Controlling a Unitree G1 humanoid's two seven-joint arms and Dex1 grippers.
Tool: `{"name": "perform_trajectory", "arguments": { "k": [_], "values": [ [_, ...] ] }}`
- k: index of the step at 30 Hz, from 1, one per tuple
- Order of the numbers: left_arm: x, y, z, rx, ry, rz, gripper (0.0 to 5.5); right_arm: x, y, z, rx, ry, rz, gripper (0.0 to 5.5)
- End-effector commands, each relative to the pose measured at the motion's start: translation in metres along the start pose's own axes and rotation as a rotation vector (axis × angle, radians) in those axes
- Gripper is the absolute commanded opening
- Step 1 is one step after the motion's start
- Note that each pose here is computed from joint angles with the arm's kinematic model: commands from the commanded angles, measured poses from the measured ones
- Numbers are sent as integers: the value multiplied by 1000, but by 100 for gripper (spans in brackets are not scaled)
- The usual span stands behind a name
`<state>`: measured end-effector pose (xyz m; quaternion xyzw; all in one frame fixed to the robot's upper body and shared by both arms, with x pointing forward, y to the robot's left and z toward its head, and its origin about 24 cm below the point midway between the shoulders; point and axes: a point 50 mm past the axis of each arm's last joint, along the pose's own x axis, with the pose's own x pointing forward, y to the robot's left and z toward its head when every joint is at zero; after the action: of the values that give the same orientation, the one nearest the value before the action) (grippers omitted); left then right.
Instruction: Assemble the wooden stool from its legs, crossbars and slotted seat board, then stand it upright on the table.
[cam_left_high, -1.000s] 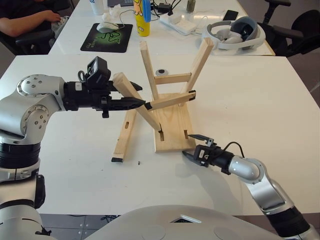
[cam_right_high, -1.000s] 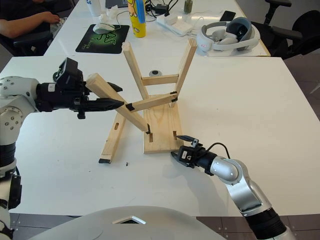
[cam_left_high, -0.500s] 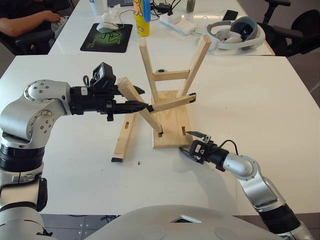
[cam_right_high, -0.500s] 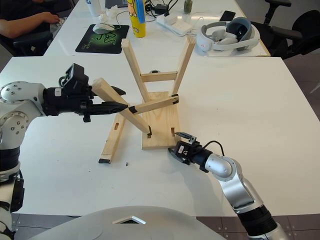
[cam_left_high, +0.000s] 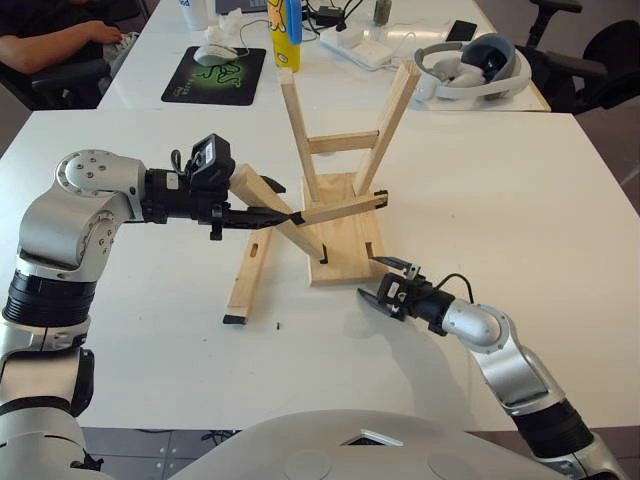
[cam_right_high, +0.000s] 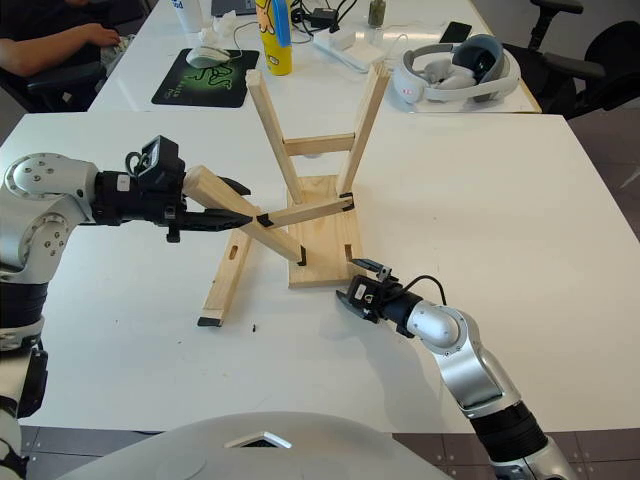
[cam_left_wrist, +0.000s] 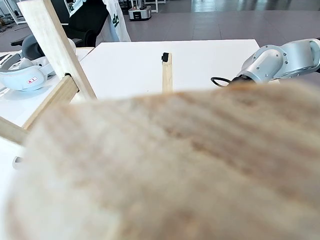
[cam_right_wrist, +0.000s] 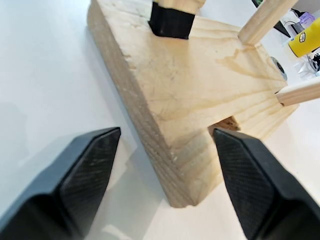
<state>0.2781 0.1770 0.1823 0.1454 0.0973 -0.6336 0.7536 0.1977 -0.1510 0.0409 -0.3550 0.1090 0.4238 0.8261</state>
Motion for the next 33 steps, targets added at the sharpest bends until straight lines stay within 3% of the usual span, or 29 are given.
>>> {"name": "perform_trajectory", "arguments": {
  "k": [1,7,12,16,20,33],
  "values": [
    [2,5,6,32,53,-10,207,2,4,-3,3,25,44,343],
    [4,5,16,31,56,-38,207,6,8,-3,39,25,68,343],
    [6,5,17,44,102,-38,207,1,6,6,309,-82,54,343],
    [10,4,18,57,123,-36,207,-10,-10,26,495,-286,-25,291],
    [12,5,19,64,134,-32,207,-12,-16,31,614,-354,-77,230],
    [30,9,33,81,103,-91,207,24,13,27,696,-185,-81,45]
  ]
}}
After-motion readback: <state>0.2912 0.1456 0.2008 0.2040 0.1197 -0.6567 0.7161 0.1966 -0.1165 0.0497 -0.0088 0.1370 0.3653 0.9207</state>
